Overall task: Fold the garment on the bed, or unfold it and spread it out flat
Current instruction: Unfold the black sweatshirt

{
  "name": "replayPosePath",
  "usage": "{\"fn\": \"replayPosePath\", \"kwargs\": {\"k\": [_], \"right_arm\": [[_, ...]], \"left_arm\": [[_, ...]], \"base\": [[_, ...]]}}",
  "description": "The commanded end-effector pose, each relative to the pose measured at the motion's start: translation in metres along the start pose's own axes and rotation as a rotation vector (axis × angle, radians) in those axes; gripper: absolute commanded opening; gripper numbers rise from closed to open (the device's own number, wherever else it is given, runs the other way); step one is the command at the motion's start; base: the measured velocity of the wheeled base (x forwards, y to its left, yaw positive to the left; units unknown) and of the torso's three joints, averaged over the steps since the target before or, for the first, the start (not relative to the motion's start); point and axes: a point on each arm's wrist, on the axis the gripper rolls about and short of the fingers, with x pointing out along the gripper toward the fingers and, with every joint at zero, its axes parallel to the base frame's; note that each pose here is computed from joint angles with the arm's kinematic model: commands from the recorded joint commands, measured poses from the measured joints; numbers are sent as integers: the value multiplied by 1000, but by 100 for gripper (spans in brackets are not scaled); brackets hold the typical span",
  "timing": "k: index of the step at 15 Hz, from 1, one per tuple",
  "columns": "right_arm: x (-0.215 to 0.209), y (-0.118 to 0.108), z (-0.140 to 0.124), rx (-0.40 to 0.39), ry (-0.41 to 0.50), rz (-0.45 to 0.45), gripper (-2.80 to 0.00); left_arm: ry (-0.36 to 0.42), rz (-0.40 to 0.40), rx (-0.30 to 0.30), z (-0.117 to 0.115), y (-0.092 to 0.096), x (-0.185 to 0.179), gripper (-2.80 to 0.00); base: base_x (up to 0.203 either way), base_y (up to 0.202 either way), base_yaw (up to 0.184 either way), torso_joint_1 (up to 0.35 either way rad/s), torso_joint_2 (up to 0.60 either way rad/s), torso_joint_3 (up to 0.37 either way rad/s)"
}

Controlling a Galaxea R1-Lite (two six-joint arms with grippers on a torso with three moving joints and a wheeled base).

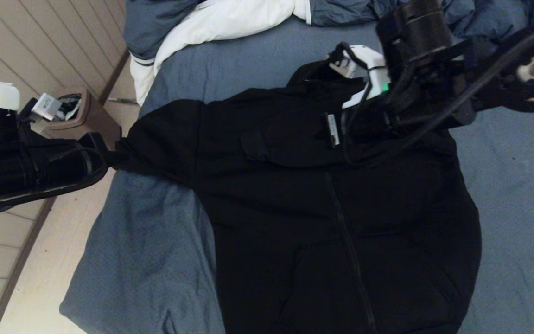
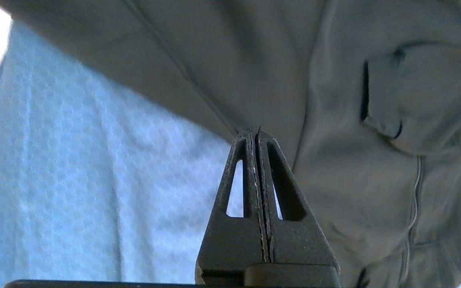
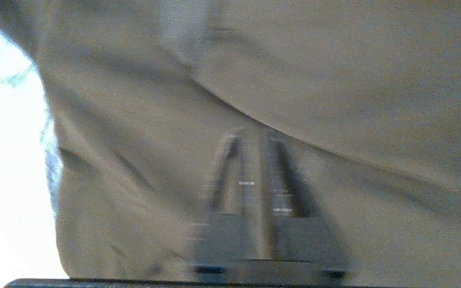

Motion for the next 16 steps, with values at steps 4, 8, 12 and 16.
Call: {"fn": "replayPosePath", "kwargs": {"k": [4, 8, 12, 16], "right_arm": [[101, 71, -34, -180, 95, 74, 0], [116, 79, -35, -182, 35, 22, 0], [124, 79, -24, -158, -115, -118, 0], [124, 88, -16, -176, -216, -186, 0]], "left_arm": [[-89, -13, 25, -4, 4, 2, -280], [-117, -14, 34, -6, 5, 2, -280], [-112, -13, 33, -7, 6, 2, -280], [-109, -12, 32, -8, 6, 2, -280]], "base": [[0, 0, 0, 0, 0, 0], [0, 0, 0, 0, 0, 0], [0, 0, 0, 0, 0, 0], [0, 0, 0, 0, 0, 0]]}}
